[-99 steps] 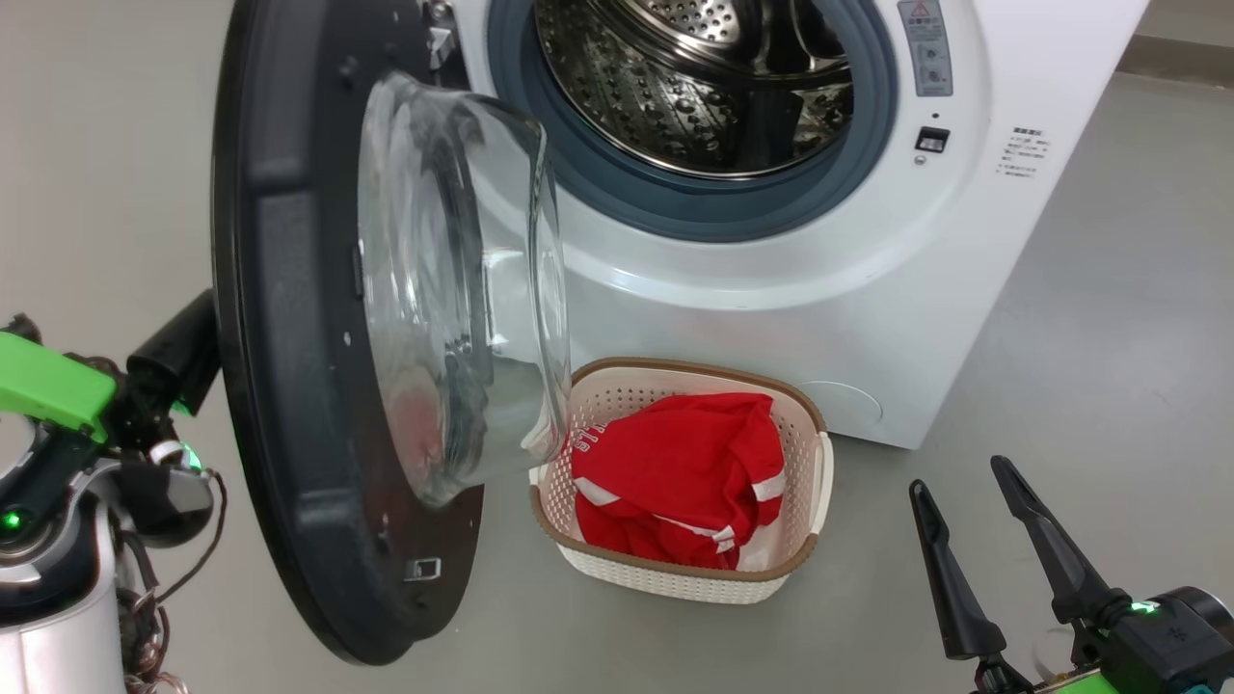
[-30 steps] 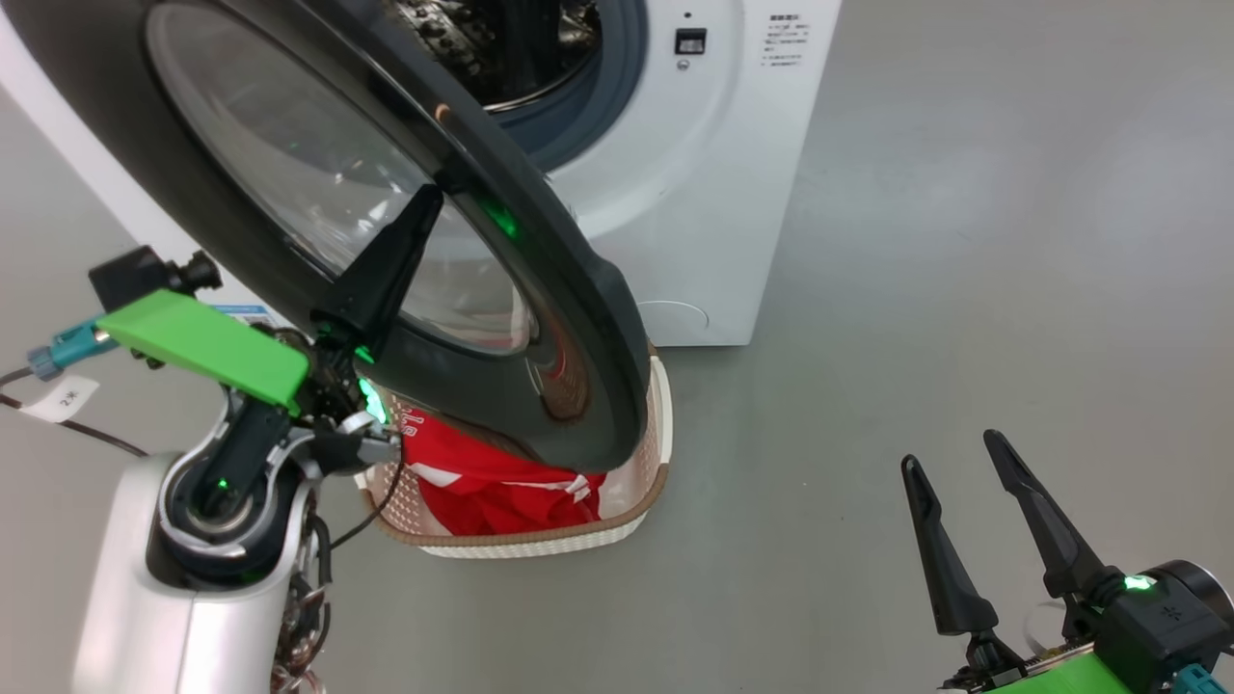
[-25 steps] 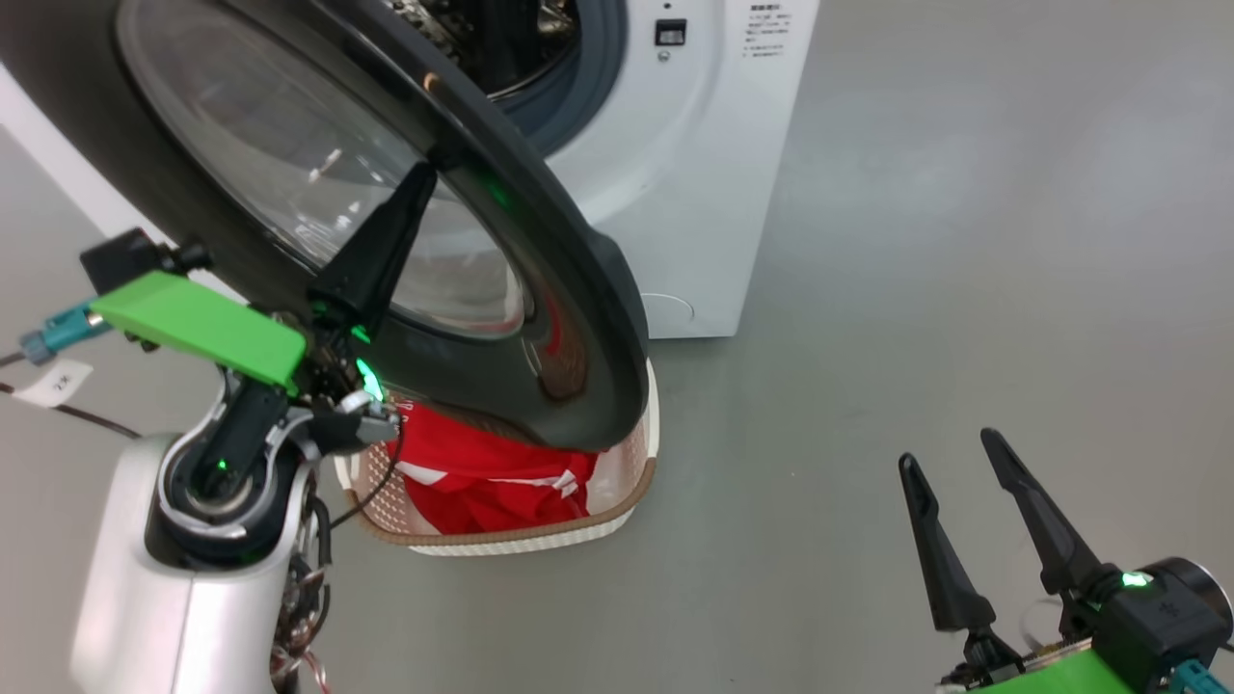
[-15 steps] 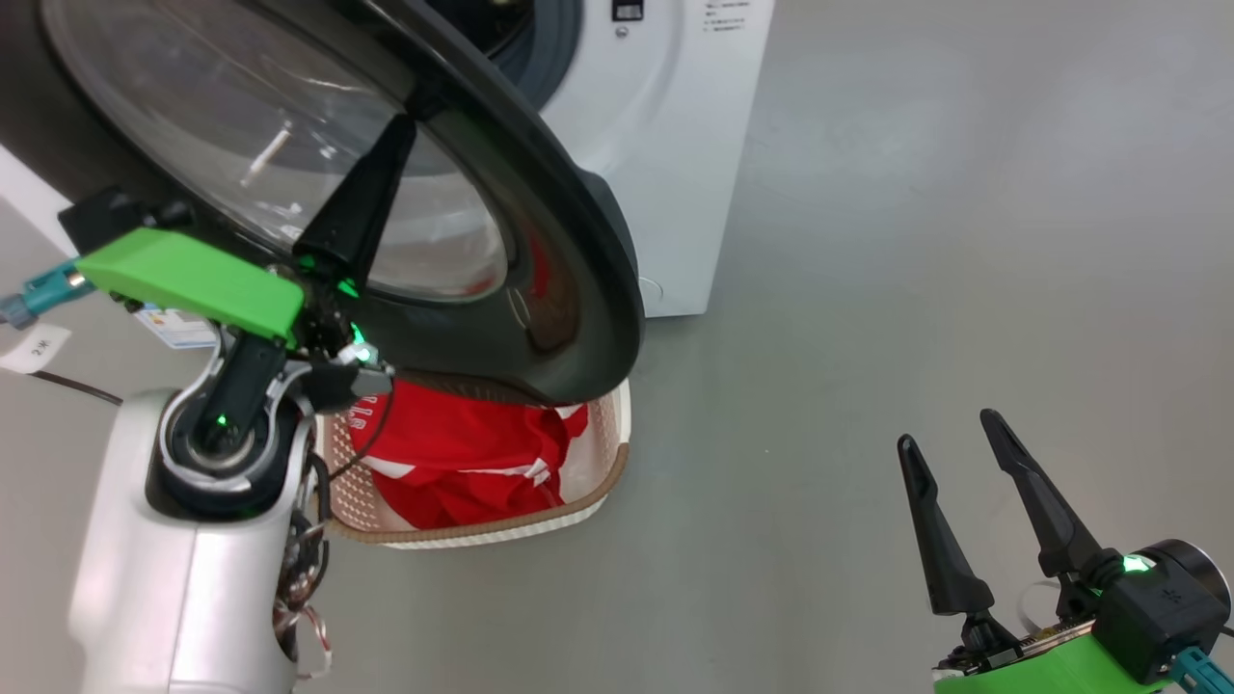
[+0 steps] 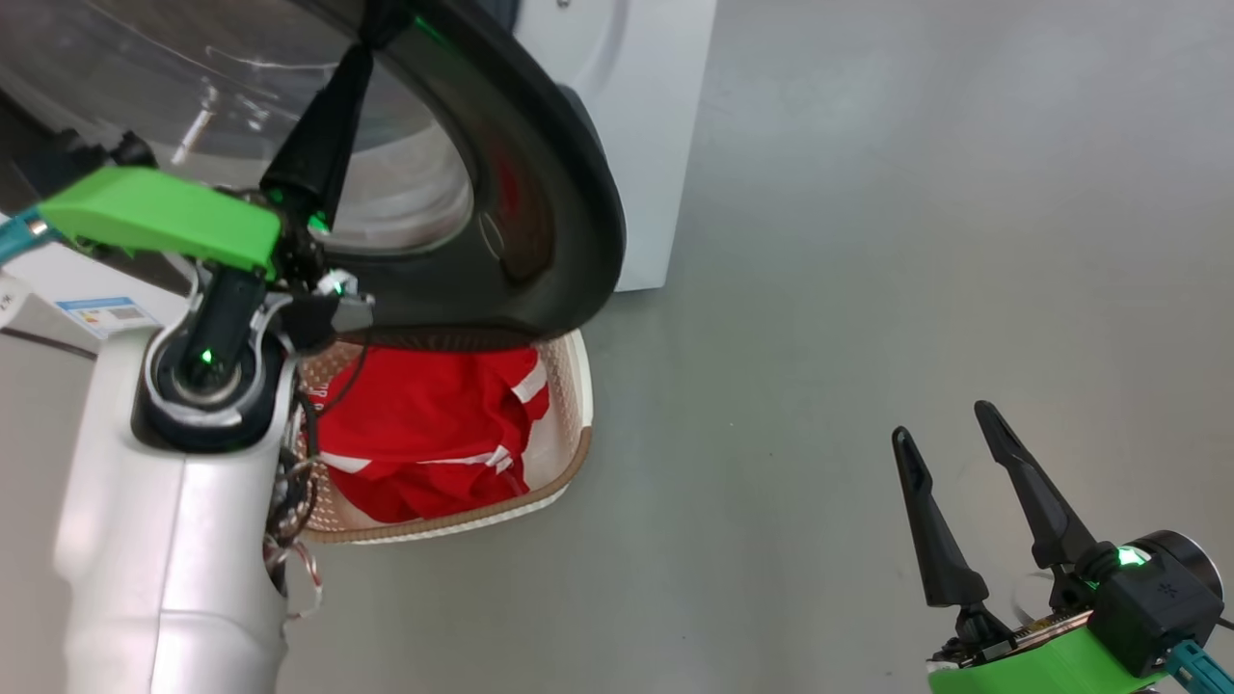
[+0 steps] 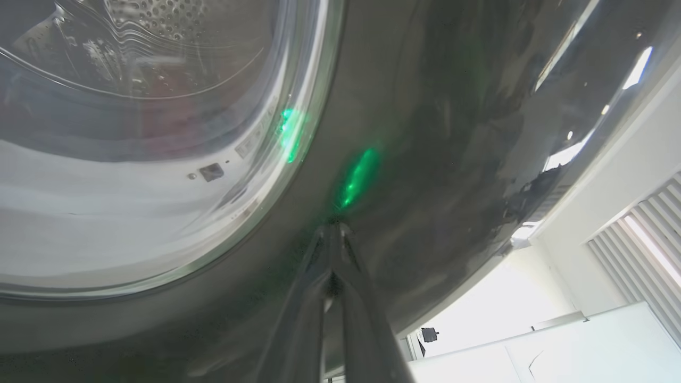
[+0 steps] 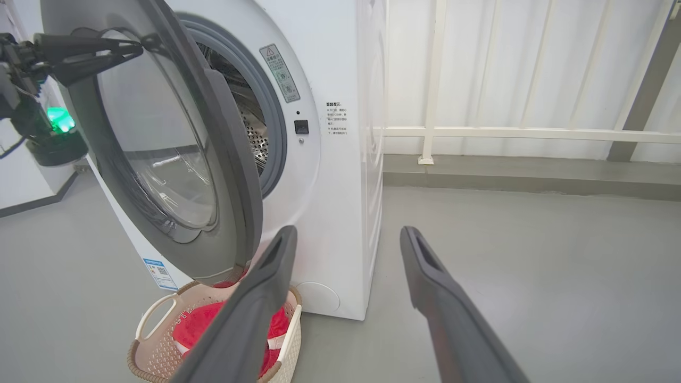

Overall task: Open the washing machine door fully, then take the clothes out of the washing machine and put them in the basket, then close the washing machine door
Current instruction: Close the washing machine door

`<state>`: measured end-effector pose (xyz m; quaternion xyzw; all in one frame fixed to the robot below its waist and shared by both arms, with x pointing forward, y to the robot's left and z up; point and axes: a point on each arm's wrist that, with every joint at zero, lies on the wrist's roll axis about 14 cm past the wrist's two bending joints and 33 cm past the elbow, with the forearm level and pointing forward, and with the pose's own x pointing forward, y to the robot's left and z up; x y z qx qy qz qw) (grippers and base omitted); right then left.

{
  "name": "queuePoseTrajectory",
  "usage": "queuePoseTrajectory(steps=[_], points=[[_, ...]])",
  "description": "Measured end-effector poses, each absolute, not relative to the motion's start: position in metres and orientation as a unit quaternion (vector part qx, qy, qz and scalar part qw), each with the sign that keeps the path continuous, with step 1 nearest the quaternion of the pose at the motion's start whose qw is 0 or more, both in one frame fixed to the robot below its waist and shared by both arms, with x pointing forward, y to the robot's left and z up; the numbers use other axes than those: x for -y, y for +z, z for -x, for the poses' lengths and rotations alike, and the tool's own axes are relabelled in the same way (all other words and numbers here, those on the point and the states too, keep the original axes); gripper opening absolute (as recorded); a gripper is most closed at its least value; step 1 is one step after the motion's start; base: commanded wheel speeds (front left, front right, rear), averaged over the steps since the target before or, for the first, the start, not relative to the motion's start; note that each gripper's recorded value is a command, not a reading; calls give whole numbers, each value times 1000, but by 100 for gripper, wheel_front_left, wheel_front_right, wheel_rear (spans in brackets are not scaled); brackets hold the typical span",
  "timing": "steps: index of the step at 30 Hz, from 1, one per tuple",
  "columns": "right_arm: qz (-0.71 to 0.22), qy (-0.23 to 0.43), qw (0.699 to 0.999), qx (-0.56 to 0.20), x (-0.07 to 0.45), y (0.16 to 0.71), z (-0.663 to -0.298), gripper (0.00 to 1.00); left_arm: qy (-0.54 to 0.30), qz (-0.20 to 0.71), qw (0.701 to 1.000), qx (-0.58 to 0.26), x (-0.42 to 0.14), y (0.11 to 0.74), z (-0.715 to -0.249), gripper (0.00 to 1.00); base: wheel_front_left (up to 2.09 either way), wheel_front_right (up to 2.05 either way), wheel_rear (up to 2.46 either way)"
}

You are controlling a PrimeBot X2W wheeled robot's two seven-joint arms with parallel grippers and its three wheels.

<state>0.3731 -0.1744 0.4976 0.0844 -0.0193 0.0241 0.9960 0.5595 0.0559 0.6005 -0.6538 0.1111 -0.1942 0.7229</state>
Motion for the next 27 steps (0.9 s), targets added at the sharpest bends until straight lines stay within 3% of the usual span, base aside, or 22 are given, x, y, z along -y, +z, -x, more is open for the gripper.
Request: queuePoseTrajectory(steps=[27], points=[[-71, -4, 997, 12, 191, 495, -367, 100, -205, 664, 708, -126, -26, 593, -598, 0, 0, 0, 0]])
